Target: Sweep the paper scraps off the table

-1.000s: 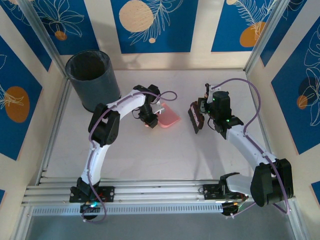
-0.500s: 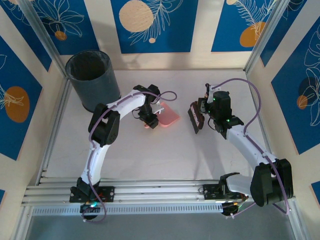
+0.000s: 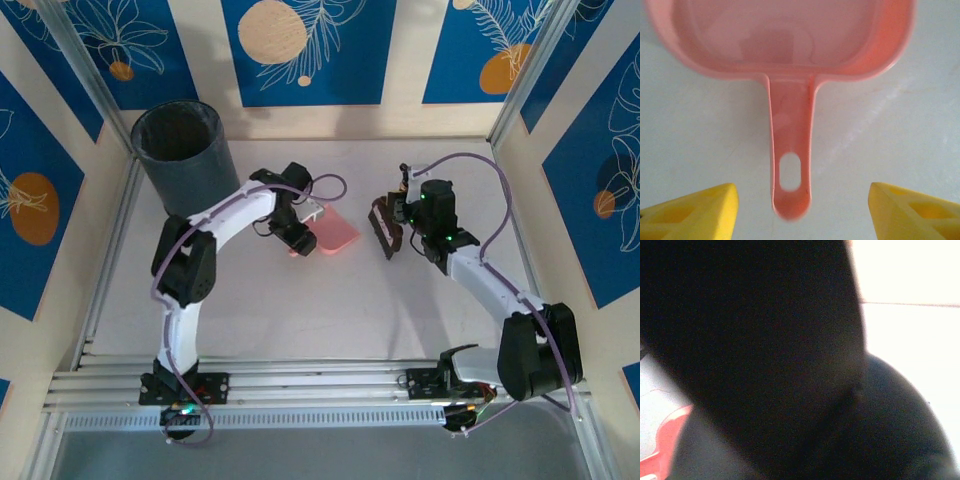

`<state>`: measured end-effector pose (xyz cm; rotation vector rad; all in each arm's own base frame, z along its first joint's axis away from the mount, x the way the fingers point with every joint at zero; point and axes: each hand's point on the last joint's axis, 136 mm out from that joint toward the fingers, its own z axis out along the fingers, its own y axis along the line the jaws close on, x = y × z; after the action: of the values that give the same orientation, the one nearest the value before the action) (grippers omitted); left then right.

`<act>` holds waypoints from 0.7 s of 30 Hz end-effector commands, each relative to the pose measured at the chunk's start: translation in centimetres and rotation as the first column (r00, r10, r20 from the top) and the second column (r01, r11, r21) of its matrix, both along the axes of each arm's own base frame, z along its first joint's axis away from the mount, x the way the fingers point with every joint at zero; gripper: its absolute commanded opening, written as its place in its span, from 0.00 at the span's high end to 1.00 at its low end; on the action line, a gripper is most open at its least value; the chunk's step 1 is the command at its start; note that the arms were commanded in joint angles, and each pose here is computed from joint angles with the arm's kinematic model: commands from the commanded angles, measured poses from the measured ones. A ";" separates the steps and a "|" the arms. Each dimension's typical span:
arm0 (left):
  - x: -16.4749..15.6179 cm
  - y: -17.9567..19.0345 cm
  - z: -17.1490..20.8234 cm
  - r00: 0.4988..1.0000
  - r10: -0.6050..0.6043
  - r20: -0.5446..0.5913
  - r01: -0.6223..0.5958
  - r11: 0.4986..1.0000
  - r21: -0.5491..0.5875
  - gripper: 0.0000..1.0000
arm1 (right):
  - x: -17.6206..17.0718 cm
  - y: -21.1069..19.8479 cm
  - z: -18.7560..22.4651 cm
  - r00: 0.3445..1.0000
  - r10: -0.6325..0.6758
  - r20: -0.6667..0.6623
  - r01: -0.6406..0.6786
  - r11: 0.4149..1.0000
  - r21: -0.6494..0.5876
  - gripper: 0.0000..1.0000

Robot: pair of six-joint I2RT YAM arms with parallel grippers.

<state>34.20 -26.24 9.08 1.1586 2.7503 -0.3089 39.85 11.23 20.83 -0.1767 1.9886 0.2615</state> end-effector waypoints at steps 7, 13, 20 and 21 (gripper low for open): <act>-1.0 1.0 6.1 0.976 0.158 0.153 -0.129 0.974 -0.186 0.30 | 2.6 4.8 5.0 0.955 0.172 0.241 -0.146 0.982 -0.122 1.00; -1.7 3.3 8.6 0.922 0.328 0.206 -0.263 0.921 -0.288 0.29 | 3.1 7.7 5.1 0.921 0.255 0.294 -0.193 0.955 -0.225 1.00; -2.8 5.6 10.7 0.869 0.438 0.228 -0.340 0.866 -0.367 0.26 | 3.2 10.3 4.3 0.884 0.316 0.345 -0.187 0.915 -0.358 1.00; -3.0 5.9 10.8 0.864 0.446 0.236 -0.346 0.864 -0.366 0.26 | 3.3 10.5 4.2 0.880 0.319 0.353 -0.179 0.909 -0.377 1.00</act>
<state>30.82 -21.05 19.02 0.5722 2.4896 -0.4475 42.22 21.26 21.63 -0.6554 1.7258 0.1432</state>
